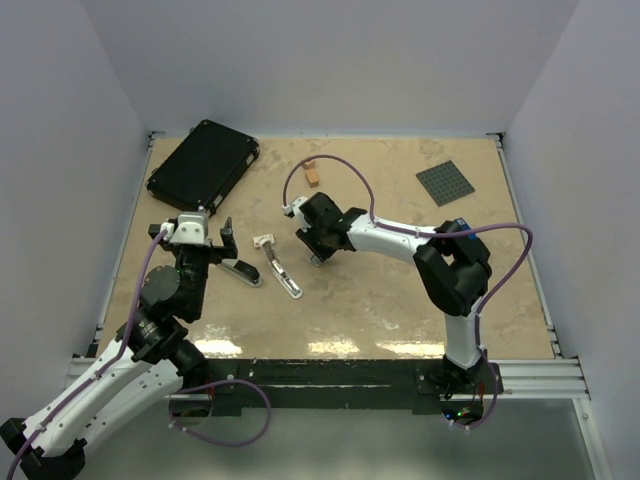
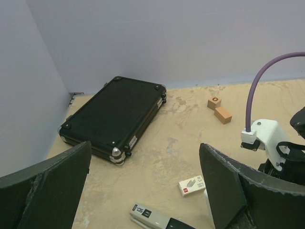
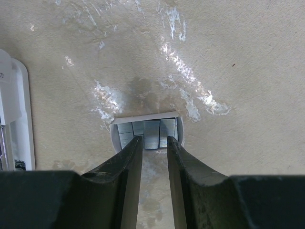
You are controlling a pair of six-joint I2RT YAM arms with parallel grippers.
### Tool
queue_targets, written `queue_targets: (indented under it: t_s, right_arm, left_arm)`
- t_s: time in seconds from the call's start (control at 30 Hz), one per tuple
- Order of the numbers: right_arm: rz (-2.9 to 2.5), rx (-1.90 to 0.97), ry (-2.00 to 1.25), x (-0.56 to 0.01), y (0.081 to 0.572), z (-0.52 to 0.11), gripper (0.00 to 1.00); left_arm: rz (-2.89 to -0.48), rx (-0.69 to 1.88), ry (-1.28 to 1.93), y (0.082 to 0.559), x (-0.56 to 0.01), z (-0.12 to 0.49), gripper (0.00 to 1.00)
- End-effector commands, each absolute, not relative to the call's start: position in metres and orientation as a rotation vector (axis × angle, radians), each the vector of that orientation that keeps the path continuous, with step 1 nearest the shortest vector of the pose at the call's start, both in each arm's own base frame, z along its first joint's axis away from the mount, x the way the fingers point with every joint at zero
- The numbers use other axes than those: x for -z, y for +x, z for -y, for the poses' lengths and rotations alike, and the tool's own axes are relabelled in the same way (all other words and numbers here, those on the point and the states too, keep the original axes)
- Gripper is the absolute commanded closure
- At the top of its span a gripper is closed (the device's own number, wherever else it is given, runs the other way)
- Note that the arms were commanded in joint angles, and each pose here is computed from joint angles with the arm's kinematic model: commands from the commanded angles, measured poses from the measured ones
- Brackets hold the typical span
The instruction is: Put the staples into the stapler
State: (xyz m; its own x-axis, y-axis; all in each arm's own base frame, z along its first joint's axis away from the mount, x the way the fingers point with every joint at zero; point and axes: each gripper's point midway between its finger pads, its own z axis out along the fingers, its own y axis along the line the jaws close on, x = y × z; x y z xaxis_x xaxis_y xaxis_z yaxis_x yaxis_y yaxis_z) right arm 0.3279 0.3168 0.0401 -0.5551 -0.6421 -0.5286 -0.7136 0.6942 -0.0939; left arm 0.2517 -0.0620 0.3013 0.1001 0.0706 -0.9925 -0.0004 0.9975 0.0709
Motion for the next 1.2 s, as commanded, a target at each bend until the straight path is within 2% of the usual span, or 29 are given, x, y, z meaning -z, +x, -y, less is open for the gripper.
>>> queue_targets:
  t_s: [0.0,1.17]
  right_arm:
    - [-2.33,-0.217,-1.05,-0.051,0.334,-0.33,0.69]
    - [-2.323,-0.262,-1.113,-0.05,0.318,-0.339,0.74]
  left_arm:
    - [-1.445,-0.024,0.031,0.252,-0.312,0.062,0.0]
    - [-1.442,-0.02,0.028,0.25,-0.313,0.06,0.0]
